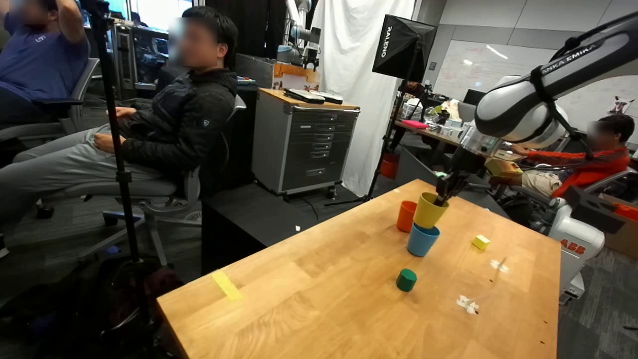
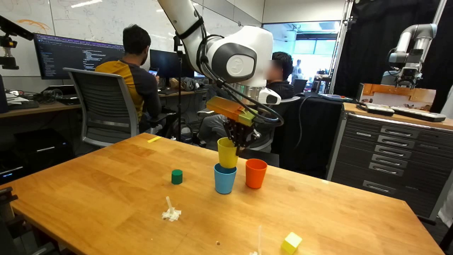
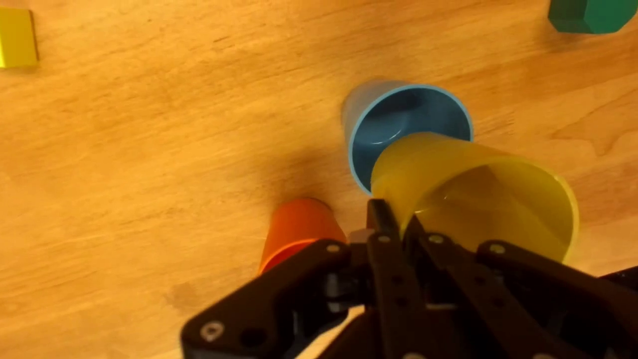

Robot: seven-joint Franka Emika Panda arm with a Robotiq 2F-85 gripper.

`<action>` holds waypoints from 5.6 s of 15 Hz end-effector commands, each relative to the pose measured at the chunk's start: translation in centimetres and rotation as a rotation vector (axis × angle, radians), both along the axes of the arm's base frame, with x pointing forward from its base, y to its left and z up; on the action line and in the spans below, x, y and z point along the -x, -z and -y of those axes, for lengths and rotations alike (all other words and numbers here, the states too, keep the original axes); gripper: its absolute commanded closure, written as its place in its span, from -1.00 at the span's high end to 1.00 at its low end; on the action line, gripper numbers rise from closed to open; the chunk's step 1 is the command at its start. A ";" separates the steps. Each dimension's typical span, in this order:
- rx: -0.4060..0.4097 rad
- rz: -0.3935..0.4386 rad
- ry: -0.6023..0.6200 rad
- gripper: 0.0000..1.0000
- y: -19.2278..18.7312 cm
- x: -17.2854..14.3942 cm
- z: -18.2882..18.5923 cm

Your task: Stack the cups into the blue cup

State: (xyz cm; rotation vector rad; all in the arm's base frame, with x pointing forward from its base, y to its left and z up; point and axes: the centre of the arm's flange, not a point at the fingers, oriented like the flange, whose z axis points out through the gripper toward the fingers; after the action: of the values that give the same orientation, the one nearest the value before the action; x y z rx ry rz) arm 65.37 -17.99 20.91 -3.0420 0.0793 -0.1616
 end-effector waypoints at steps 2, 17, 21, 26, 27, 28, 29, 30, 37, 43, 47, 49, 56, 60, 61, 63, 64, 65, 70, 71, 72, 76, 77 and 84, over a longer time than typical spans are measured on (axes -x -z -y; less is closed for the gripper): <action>-0.024 -0.017 0.007 -0.91 0.8 -1.8 0.5; -0.036 -0.099 -0.006 -0.97 5.5 -1.4 -0.1; -0.025 -0.091 -0.014 -0.39 5.3 -1.4 -0.5; -0.023 -0.081 -0.027 0.33 4.8 -1.6 -1.1; -0.022 -0.078 -0.029 0.46 4.7 -1.6 -1.2; -0.022 -0.077 -0.031 0.64 4.6 -1.6 -1.3; -0.021 -0.072 -0.034 0.77 4.3 -1.7 -1.4; -0.022 -0.066 -0.034 0.94 4.1 -1.8 -1.4; -0.008 0.017 -0.034 1.00 0.2 -2.7 -1.2; 0.025 0.150 -0.009 1.00 -5.8 -4.0 -0.6; 0.050 0.230 0.065 1.00 -7.2 -4.7 1.4; 0.059 0.267 0.122 1.00 -7.1 -5.1 2.7; 0.071 0.269 0.217 1.00 -5.2 -5.1 5.0; 0.064 0.250 0.235 1.00 -3.6 -5.4 5.6; 0.060 0.248 0.239 1.00 -3.2 -5.4 5.7; 0.055 0.238 0.245 1.00 -2.5 -5.6 6.0; 0.054 0.234 0.248 1.00 -2.1 -5.7 6.2; 0.055 0.228 0.251 1.00 -1.7 -5.8 6.4; 0.059 0.202 0.271 1.00 0.1 -6.3 7.2; 0.059 0.195 0.275 1.00 0.4 -6.4 7.3; 0.059 0.185 0.281 1.00 0.8 -6.5 7.5; 0.056 0.135 0.306 1.00 2.3 -6.7 8.1; 0.054 0.119 0.311 1.00 2.6 -6.8 8.2; 0.027 0.040 0.312 1.00 4.0 -8.1 7.5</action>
State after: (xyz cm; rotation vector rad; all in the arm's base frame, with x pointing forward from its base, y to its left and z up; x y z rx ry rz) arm 70.99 -25.22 17.16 -3.0221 0.5409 -0.2831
